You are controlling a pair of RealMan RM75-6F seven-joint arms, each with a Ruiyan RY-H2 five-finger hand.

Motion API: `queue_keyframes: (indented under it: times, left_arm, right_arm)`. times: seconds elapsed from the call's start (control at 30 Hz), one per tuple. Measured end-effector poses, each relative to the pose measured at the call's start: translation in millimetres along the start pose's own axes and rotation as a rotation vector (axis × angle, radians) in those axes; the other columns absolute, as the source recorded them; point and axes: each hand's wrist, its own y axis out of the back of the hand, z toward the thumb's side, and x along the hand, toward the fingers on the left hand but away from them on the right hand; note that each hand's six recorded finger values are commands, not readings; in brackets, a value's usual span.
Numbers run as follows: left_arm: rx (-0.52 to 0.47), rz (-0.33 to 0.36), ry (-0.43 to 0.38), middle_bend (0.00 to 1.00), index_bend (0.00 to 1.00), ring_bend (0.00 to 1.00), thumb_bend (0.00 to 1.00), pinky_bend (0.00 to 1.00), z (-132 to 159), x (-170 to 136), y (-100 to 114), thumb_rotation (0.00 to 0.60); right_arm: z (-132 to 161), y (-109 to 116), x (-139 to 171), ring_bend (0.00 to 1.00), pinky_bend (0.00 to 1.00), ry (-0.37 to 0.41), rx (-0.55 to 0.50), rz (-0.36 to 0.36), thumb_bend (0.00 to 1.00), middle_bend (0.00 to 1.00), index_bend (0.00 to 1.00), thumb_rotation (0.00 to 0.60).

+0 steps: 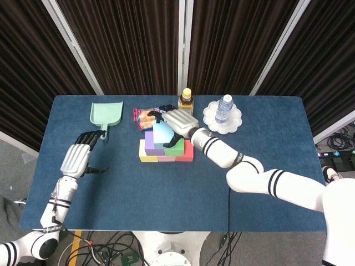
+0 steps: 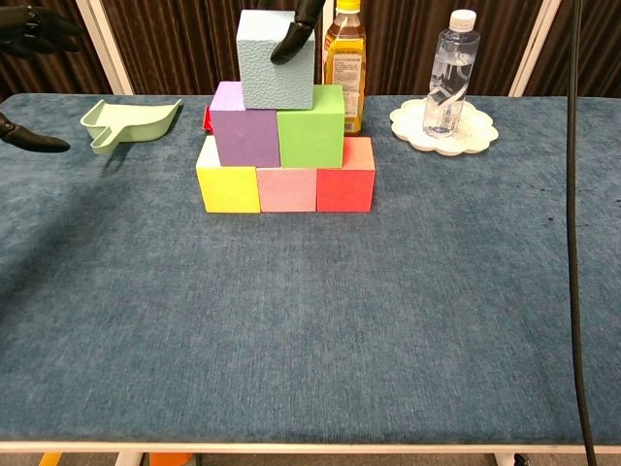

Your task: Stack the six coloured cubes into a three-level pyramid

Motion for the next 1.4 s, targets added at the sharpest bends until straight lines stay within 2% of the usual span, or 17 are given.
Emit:
queue_keyframes:
  times: [0.2, 0.37, 0.43, 0.53, 0.9, 1.07, 1.2, 1.4]
  left_arm:
    - [-0.005, 0.0, 0.003, 0.11, 0.13, 0.1, 0.02, 0.11, -1, -1, 0, 0.6]
    - [-0.007, 0.006, 0.002, 0.11, 0.13, 0.1, 0.02, 0.11, -2, 0, 0, 0.6]
    - [-0.007, 0.007, 0.002, 0.11, 0.13, 0.1, 0.02, 0.11, -2, 0, 0, 0.6]
    - [-0.006, 0.009, 0.0, 0.11, 0.13, 0.1, 0.02, 0.11, -1, 1, 1, 0.6]
    - [0.02, 0.013, 0.01, 0.11, 0.12, 0.1, 0.02, 0.1, -9, 0, 5, 0.6]
    - [0.044, 0.049, 0.046, 0.11, 0.12, 0.1, 0.02, 0.1, -26, -4, 17, 0.6]
    - [0.075, 0.095, 0.088, 0.11, 0.12, 0.1, 0.01, 0.1, -48, -12, 31, 0.6]
    - [0.148, 0.171, 0.176, 0.12, 0.13, 0.1, 0.0, 0.1, -91, -40, 54, 0.6]
  right_arm:
    - [-1, -2, -1, 0.01, 0.0, -0.01, 0.004, 0.006, 0.15, 0.39, 0.08, 0.6]
    - [-2, -4, 0, 0.0, 0.0, -0.013, 0.007, 0.009, 0.12, 0.27, 0.0, 0.6]
    - [-2, -4, 0, 0.0, 0.0, -0.013, 0.006, 0.006, 0.11, 0.21, 0.0, 0.6]
    - [-3, -4, 1, 0.0, 0.0, -0.013, 0.006, 0.002, 0.11, 0.16, 0.0, 0.6]
    - [-4, 6, 14, 0.0, 0.0, -0.005, -0.015, -0.032, 0.11, 0.09, 0.0, 0.6]
    - [-13, 19, 41, 0.0, 0.0, -0.001, -0.047, -0.096, 0.1, 0.11, 0.0, 0.6]
    - [-36, 27, 78, 0.0, 0.0, -0.021, -0.065, -0.176, 0.11, 0.14, 0.0, 0.6]
    - [-93, 28, 157, 0.0, 0.0, -0.102, -0.031, -0.376, 0.13, 0.16, 0.0, 0.6]
